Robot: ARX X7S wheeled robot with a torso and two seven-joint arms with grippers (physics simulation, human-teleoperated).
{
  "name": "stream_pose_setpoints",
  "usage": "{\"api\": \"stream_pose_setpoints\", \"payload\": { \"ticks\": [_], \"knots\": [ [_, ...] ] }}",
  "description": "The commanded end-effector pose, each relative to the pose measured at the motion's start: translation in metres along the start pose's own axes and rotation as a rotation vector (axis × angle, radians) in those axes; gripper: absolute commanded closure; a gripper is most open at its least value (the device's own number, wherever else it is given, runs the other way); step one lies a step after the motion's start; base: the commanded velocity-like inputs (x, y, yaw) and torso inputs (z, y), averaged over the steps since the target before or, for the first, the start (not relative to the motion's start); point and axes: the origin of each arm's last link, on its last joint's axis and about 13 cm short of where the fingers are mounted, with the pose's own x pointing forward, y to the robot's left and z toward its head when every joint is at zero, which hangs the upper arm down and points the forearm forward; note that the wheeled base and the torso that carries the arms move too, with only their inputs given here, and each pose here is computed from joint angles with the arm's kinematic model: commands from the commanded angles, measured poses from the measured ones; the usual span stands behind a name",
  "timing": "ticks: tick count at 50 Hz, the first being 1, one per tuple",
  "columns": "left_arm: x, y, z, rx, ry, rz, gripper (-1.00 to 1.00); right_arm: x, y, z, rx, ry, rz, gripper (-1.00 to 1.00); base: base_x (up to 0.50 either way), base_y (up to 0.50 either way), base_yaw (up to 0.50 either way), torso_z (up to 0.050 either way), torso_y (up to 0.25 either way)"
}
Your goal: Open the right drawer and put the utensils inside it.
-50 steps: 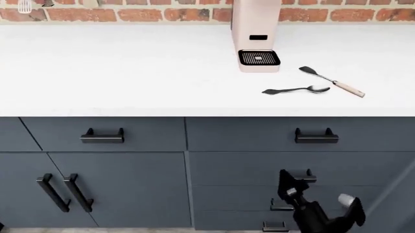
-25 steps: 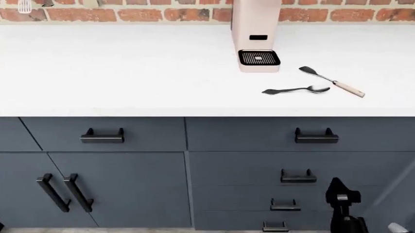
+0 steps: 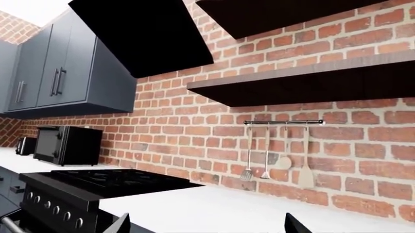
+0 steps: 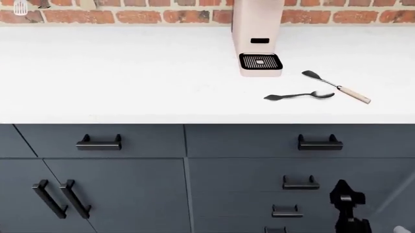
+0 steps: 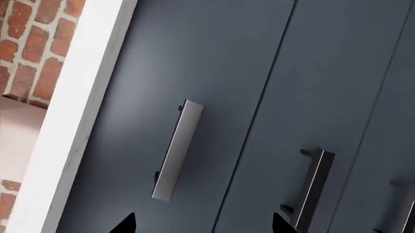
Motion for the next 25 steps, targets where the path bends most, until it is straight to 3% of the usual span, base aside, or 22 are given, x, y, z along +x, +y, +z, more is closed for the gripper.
{"api": "stream_pose_setpoints", "payload": {
  "ticks": [1,7,12,15,25],
  "knots": [
    [0.001,-0.002,-0.003,0.002,0.007,-0.009,-1.0,0.004,0.003,-0.006,-0.067,0.085,0.008,-1.0,0.0,0.0,0.0,0.0,0.0],
    [0.002,-0.006,-0.004,0.005,0.013,-0.016,-1.0,0.021,0.018,-0.008,-0.147,0.19,0.017,-1.0,0.0,0.0,0.0,0.0,0.0],
    [0.003,-0.009,-0.005,0.01,0.019,-0.024,-1.0,0.045,0.023,-0.008,-0.132,0.238,0.024,-1.0,0.0,0.0,0.0,0.0,0.0],
    [0.004,-0.011,-0.007,0.015,0.024,-0.029,-1.0,0.057,0.024,-0.01,-0.162,0.216,0.023,-1.0,0.0,0.0,0.0,0.0,0.0],
    [0.005,-0.014,-0.008,0.021,0.033,-0.037,-1.0,0.08,0.022,-0.007,-0.109,0.142,0.076,-1.0,0.0,0.0,0.0,0.0,0.0]
  ]
}}
